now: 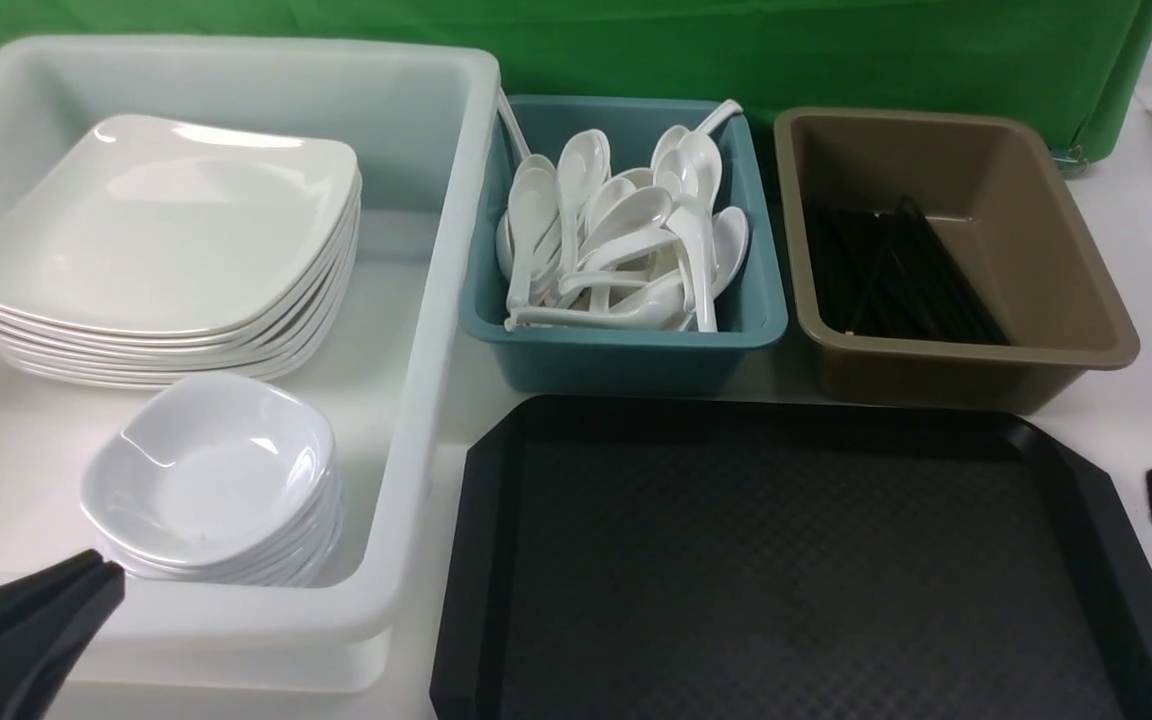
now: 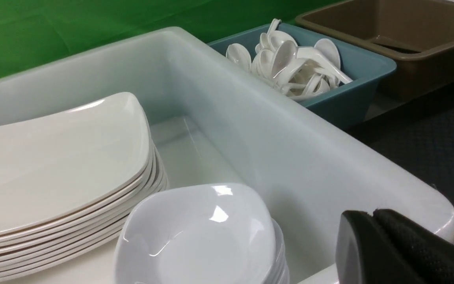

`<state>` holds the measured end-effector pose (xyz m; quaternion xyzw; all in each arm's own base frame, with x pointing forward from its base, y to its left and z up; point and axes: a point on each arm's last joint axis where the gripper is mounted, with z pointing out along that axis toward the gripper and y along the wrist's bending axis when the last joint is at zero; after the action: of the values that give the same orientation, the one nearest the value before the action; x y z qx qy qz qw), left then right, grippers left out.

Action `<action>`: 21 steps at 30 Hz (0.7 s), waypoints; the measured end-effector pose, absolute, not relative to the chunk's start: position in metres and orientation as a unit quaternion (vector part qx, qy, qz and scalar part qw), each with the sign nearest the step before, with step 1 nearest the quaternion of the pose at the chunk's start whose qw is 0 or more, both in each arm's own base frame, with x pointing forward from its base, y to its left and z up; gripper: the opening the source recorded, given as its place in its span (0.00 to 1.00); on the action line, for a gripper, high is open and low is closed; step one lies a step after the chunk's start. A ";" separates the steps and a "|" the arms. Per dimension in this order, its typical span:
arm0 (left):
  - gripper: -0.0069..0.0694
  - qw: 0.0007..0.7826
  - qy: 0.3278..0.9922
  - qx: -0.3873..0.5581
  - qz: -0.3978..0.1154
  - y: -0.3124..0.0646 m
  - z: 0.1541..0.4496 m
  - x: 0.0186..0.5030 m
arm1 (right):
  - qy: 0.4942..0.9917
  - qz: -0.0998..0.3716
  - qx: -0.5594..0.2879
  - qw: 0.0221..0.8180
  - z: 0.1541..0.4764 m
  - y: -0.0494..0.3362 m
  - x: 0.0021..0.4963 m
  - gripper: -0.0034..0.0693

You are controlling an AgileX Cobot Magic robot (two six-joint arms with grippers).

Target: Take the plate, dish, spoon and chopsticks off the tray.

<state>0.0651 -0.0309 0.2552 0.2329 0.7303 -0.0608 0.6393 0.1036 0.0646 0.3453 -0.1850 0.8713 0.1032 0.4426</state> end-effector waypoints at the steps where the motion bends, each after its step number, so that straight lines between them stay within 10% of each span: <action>1: 0.11 0.639 0.730 0.234 -0.059 -0.031 0.255 0.065 | 0.873 0.105 -0.166 0.445 0.342 0.059 0.102 0.21; 5: 0.11 0.639 0.730 0.238 -0.054 -0.030 0.255 0.065 | 0.839 0.090 -0.156 0.513 0.312 0.038 0.094 0.08; 21: 0.11 0.639 0.729 0.241 -0.051 -0.030 0.255 0.065 | 0.789 0.009 -0.024 0.614 0.182 0.001 0.054 0.07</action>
<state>0.0652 -0.0303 0.2549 0.2406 0.7291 -0.0505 0.6388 0.0542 0.0008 0.1817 -0.0241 0.7892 0.0090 0.6136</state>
